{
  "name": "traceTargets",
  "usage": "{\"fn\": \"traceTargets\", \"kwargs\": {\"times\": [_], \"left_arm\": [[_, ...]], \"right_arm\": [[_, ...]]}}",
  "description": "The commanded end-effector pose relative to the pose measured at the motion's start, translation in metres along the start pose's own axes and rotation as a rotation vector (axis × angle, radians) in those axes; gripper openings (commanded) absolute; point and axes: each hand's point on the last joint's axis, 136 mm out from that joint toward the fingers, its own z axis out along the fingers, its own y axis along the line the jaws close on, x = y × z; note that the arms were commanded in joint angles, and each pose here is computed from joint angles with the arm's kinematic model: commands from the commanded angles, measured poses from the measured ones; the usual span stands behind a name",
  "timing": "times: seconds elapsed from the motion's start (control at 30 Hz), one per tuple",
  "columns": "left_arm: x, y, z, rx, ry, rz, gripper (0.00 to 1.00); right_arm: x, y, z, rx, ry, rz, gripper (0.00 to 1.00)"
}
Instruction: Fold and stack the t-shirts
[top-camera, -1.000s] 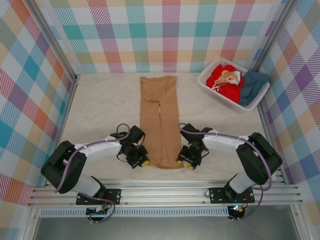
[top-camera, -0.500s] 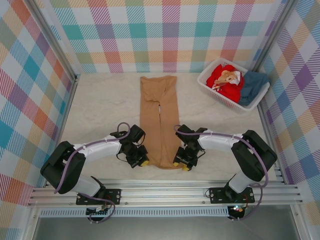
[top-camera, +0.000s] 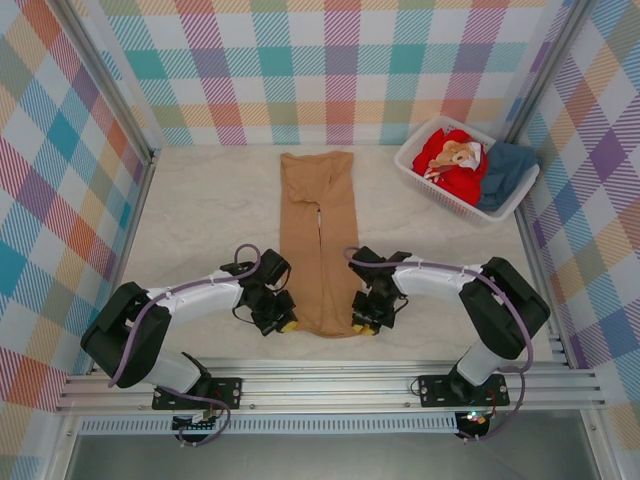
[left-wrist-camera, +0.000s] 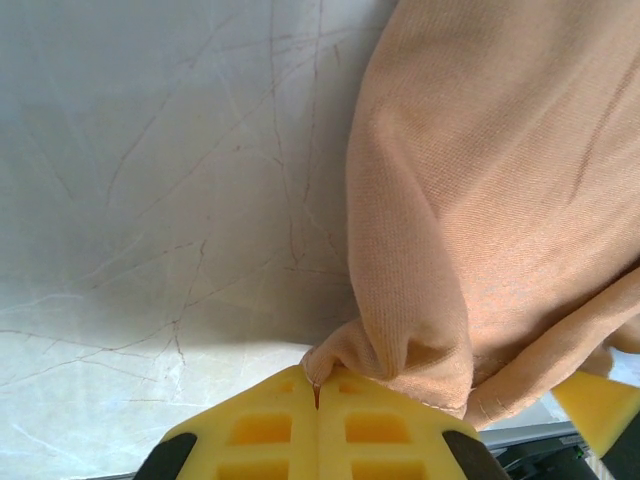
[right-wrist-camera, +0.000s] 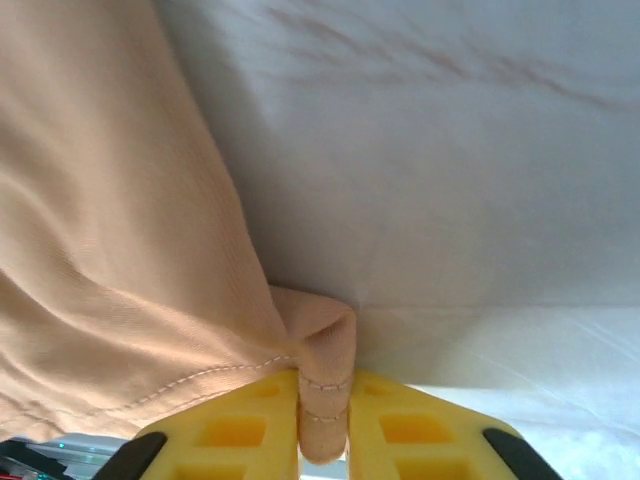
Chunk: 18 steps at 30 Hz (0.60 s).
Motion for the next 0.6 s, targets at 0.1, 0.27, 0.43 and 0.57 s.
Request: {"fn": "traceTargets", "kwargs": {"times": [0.1,0.27,0.43,0.57], "left_arm": [[0.006,0.004,-0.014,-0.058,-0.003,0.084,0.00],[0.018,0.021,-0.022,-0.108,0.027,0.140,0.00],[0.052,0.033,-0.024,-0.110,0.111,0.239,0.00],[0.074,0.039,-0.033,-0.073,0.130,0.275,0.00]], "right_arm": [[-0.010,0.010,-0.014,-0.014,-0.068,-0.060,0.01],[0.012,0.003,-0.017,-0.020,-0.009,-0.092,0.00],[0.055,-0.009,-0.020,0.002,0.080,-0.168,0.00],[0.082,-0.010,-0.029,0.009,0.110,-0.198,0.00]]}}
